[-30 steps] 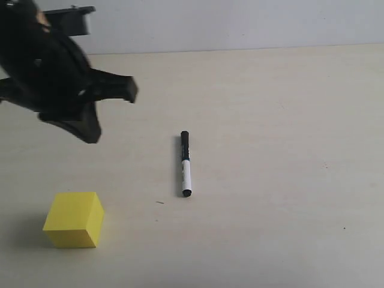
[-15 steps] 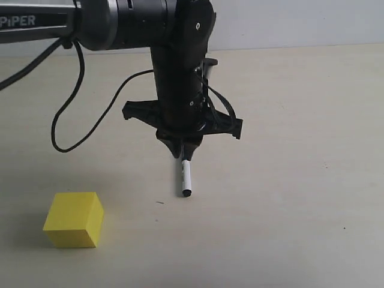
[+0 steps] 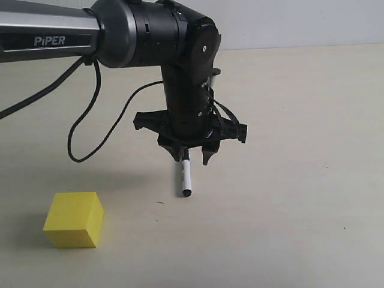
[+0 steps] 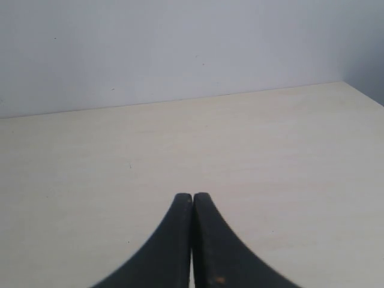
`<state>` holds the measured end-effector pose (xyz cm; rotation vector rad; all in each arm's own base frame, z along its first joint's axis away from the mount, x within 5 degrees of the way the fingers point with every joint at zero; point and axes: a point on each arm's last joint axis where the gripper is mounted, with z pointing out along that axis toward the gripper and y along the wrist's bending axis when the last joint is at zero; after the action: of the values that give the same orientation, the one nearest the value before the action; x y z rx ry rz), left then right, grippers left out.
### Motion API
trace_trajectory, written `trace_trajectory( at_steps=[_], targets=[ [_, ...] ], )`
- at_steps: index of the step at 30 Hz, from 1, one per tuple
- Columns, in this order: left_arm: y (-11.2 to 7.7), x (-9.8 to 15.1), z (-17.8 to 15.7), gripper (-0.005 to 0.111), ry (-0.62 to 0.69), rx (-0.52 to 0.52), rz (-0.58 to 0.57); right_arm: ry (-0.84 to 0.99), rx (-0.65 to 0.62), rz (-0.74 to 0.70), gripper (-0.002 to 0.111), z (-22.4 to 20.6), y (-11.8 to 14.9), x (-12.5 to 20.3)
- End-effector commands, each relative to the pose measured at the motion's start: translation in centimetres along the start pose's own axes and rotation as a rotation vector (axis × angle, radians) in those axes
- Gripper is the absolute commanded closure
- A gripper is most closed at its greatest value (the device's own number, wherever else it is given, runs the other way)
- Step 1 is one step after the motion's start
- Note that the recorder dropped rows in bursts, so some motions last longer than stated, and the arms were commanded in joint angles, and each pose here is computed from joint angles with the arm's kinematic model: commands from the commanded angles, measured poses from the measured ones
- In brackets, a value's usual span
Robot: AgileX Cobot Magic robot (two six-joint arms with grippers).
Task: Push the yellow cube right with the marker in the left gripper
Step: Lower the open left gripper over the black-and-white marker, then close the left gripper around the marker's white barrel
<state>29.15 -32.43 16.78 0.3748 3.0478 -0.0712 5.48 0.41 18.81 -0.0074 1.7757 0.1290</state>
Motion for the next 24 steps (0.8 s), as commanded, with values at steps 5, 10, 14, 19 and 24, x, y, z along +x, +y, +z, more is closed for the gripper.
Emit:
trace_trajectory(
  at_steps=[5, 10, 14, 19, 24],
  targets=[
    [0.0, -0.3, 1.1, 0.059, -0.016, -0.043, -0.046, -0.009, 0.006, -0.003, 0.108, 0.0, 0.0, 0.0],
    [0.0, -0.3, 2.6, 0.059, 0.008, -0.065, -0.050, -0.009, 0.006, -0.003, 0.108, 0.0, 0.0, 0.0],
    [0.0, -0.2, 3.5, 0.059, 0.027, -0.076, -0.050, -0.009, 0.006, -0.003, 0.108, 0.0, 0.0, 0.0],
    [0.0, -0.2, 3.6, 0.059, 0.028, -0.077, -0.050, -0.009, 0.006, -0.003, 0.108, 0.0, 0.0, 0.0],
    [0.0, -0.3, 3.6, 0.060, 0.022, -0.072, -0.050, -0.009, 0.006, -0.003, 0.108, 0.0, 0.0, 0.0]
  ],
)
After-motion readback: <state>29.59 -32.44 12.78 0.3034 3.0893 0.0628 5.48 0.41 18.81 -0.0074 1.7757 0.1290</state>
